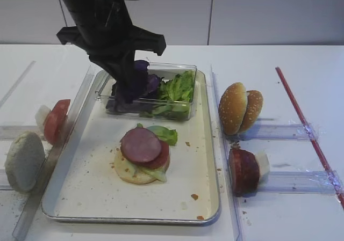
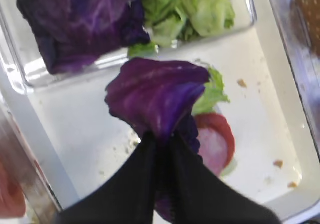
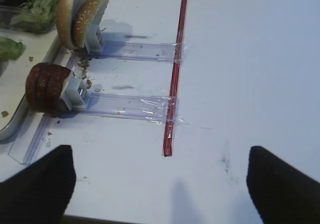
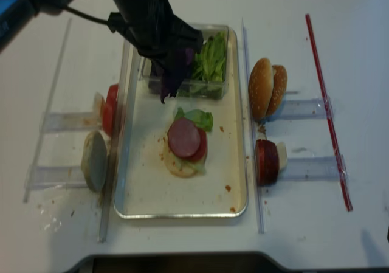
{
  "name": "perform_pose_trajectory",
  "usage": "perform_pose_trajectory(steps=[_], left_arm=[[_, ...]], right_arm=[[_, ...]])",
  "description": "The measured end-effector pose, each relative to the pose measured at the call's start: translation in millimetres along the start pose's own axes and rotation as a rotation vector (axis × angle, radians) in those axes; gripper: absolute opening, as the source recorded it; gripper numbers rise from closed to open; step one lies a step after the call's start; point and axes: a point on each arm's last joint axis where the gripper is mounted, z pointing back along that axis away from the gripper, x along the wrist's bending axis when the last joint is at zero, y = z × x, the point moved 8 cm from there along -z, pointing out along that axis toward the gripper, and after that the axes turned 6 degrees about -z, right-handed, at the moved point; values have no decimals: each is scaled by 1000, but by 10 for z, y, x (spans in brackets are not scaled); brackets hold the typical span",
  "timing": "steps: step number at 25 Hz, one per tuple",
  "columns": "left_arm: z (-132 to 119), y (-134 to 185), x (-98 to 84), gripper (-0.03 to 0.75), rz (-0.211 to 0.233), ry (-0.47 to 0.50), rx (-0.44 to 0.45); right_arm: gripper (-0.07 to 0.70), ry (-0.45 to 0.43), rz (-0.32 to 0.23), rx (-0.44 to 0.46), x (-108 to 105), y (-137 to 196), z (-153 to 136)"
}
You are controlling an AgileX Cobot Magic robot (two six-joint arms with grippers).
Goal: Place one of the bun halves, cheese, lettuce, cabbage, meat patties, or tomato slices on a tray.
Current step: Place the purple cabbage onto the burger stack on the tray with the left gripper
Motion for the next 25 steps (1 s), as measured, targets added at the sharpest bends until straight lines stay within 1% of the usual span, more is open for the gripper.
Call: perform_pose_trajectory(steps=[5, 11, 14, 16, 20, 25], left_arm=[[21, 236, -170, 22, -26, 12, 35], [-50, 365, -395, 22, -74, 32, 71], [-68, 386, -399, 22, -89, 15, 77], [-68, 382, -365, 22, -95, -5, 76], [-68, 378, -332, 22, -103, -24, 75], [-68, 374, -329, 21, -103, -26, 73]], right_arm=[[693, 0, 0, 0, 0, 0, 0], [693, 0, 0, 0, 0, 0, 0], [693, 0, 0, 0, 0, 0, 0], [693, 0, 0, 0, 0, 0, 0], [693, 0, 0, 0, 0, 0, 0], [693, 0, 0, 0, 0, 0, 0]])
